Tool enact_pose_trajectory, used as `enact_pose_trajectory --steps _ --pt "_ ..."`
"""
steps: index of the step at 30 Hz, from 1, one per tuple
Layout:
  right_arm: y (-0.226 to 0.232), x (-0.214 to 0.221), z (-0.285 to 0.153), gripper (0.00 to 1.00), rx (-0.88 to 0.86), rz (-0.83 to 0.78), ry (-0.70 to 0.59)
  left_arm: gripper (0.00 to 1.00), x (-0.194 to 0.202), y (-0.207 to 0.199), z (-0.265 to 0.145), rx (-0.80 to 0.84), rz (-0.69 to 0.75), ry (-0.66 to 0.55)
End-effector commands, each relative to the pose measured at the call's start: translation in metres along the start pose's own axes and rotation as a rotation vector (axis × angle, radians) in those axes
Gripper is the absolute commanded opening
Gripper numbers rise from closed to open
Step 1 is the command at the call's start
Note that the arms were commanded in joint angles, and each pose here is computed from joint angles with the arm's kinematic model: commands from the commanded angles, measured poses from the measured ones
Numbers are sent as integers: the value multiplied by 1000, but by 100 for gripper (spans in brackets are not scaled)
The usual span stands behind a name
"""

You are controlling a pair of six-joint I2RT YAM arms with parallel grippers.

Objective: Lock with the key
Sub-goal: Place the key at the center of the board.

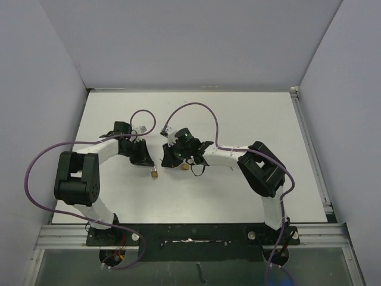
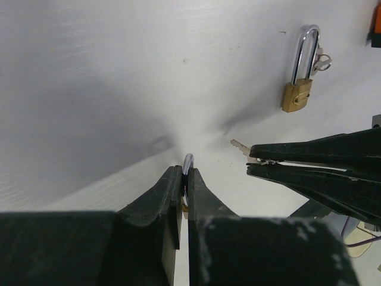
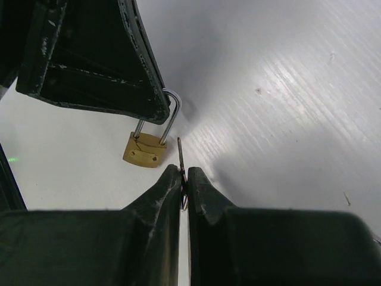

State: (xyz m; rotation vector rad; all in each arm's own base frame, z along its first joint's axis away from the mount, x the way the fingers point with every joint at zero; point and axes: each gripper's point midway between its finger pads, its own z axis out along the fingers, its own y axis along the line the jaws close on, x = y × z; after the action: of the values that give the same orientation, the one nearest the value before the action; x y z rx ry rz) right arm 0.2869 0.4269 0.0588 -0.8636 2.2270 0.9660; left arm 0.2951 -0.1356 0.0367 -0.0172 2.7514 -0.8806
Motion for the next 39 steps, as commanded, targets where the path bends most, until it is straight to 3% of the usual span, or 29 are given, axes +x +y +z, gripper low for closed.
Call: enact_pose_trajectory --steps 1,8,14,17,22,30,37,39 --pt "25 -35 6 0 -91 -29 -88 0 -14 4 -11 -53 17 -40" --pt "24 -26 21 0 -113 -17 -55 2 -28 12 -14 -94 -16 -111" --pt "16 -10 27 8 -95 -3 -15 7 -51 11 -18 -89 -12 -211" --pt "13 -5 28 19 -88 -2 -2 10 -58 8 -16 -73 -14 -225" --pt "13 -5 26 47 -84 -8 -3 28 -66 3 -15 -44 -16 -237" --pt "15 -22 20 52 -74 -44 -33 36 -68 -3 -21 -32 -5 -251" --pt "15 -68 -15 53 -31 -107 -131 38 -81 -17 -44 -33 28 -315" --pt "9 -83 -34 62 -4 -112 -177 44 -89 -24 -54 -28 48 -353"
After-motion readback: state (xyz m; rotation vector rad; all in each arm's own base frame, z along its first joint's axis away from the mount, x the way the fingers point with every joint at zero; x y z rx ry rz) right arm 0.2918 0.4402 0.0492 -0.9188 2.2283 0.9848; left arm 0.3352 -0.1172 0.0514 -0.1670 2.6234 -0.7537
